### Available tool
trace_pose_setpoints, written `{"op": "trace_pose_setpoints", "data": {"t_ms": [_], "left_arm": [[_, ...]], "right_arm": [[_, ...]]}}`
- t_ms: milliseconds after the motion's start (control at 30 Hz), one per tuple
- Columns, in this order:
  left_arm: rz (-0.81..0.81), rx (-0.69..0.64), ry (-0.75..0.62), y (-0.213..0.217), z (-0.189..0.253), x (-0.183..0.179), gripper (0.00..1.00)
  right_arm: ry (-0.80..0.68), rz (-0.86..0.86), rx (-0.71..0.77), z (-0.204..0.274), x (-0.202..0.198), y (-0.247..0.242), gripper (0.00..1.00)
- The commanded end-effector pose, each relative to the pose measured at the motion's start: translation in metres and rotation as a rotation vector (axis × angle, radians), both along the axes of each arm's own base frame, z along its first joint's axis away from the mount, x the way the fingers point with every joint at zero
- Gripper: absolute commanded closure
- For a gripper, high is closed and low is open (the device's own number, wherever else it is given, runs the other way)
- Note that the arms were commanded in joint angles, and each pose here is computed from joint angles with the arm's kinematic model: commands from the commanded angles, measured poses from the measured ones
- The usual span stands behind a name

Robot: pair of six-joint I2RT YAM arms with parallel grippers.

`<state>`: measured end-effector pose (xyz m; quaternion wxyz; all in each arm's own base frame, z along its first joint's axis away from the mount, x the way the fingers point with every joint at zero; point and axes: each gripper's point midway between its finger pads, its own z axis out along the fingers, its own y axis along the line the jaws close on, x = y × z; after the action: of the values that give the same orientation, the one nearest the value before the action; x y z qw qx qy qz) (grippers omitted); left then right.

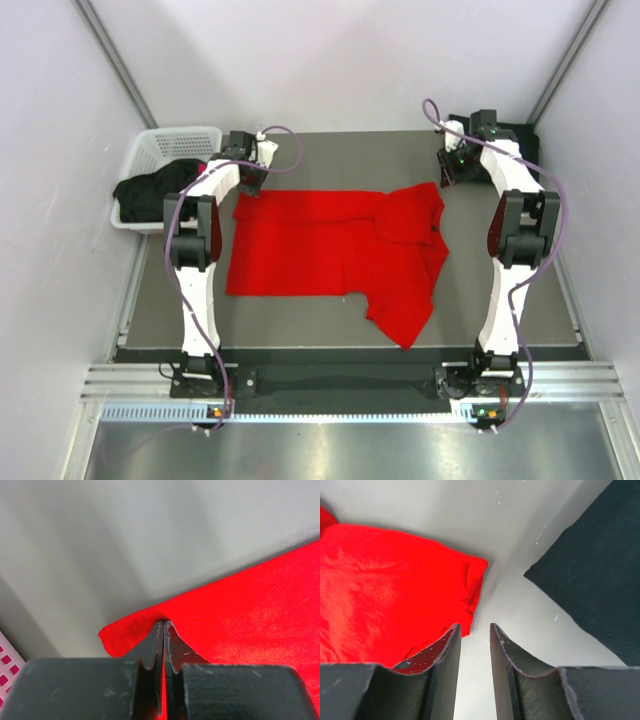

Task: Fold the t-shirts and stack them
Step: Fold the tshirt

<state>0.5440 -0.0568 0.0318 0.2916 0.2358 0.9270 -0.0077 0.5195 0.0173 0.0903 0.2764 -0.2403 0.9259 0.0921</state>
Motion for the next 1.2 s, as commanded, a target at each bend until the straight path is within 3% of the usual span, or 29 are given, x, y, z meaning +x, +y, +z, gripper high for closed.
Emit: {"op": "trace_pose_setpoints", "data": {"t_ms": [0,867,1033,1167], "left_arm": [[-0.012,-0.021,0.044,-0.008,-0.029,-0.002,1.00],[-0.017,0.023,0.045,-0.006,-0.031,-0.005,1.00],[-0.018,0.033,0.050,-0.005,-0.035,-0.005,1.00],[-0.018,0.038,0.061,-0.004,-0.041,-0.007,1.00]], "right_arm": [[-0.001,0.029,0.000,0.010,-0.010,-0.001,0.70],[0.153,0.047,0.002,-0.054,-0.022,-0.003,0.71],[0.173,0.057,-0.004,-0.061,-0.026,-0.001,0.94],[0.149,0.020,-0.062,-0.060,-0.020,-0.012,1.00]]}}
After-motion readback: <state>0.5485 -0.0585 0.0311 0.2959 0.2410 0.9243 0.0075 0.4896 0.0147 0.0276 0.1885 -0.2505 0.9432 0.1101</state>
